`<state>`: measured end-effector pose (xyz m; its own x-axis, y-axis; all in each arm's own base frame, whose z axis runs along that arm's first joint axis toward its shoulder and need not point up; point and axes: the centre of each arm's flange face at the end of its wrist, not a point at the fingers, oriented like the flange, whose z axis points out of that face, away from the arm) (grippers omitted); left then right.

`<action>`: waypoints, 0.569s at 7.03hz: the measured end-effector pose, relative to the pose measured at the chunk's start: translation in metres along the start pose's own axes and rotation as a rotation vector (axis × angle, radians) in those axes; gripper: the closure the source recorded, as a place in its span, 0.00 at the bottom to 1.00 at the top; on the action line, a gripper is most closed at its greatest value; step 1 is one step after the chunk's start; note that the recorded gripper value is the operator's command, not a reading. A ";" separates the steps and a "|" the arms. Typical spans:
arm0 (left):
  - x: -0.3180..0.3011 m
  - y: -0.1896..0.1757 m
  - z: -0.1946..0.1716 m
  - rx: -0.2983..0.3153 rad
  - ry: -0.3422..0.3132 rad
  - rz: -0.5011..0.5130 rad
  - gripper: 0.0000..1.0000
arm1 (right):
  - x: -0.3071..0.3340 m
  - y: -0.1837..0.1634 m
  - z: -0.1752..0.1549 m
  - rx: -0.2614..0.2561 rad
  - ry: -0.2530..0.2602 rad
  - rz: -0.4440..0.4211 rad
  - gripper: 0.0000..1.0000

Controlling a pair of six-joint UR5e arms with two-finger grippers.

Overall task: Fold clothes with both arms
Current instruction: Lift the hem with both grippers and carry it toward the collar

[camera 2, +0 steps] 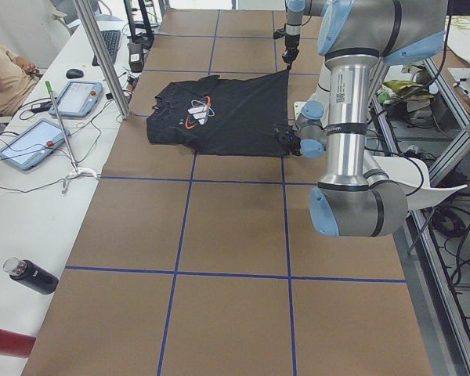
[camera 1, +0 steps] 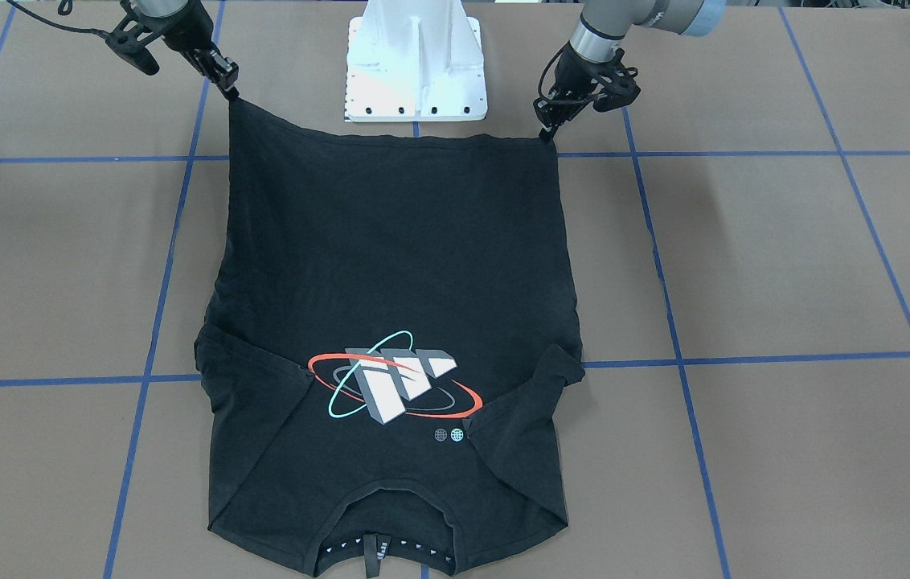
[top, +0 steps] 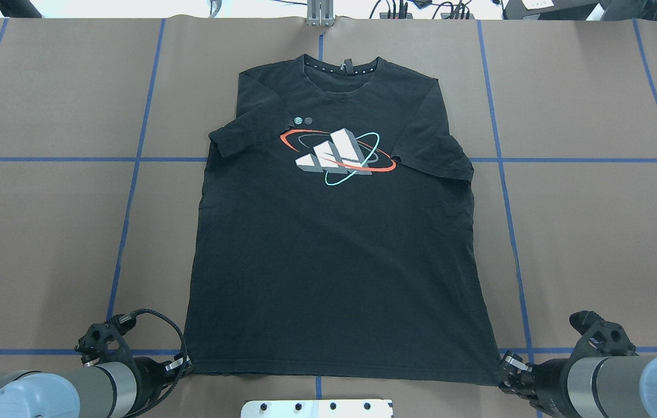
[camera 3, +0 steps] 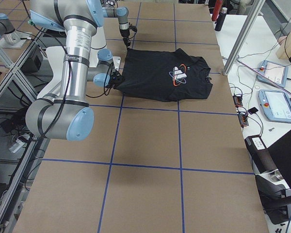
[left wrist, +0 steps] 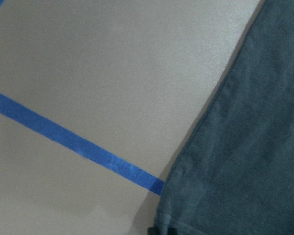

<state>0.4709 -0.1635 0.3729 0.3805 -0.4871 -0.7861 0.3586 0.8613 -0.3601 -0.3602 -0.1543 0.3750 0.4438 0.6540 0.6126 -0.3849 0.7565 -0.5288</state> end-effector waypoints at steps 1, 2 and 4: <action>0.004 0.002 -0.008 0.000 -0.005 0.002 1.00 | 0.000 -0.001 0.000 0.001 0.001 0.001 1.00; 0.010 0.008 -0.020 -0.007 -0.021 0.006 1.00 | 0.000 -0.001 0.000 0.001 0.001 0.001 1.00; 0.021 0.019 -0.051 -0.057 -0.031 0.011 1.00 | -0.001 0.000 -0.012 -0.011 -0.006 0.002 1.00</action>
<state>0.4426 -0.1499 0.3237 0.4104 -0.4813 -0.7745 0.3053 0.8729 -0.3806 -0.3510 -0.1543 0.3674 0.4379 0.6553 0.6155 -0.3770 0.7554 -0.5360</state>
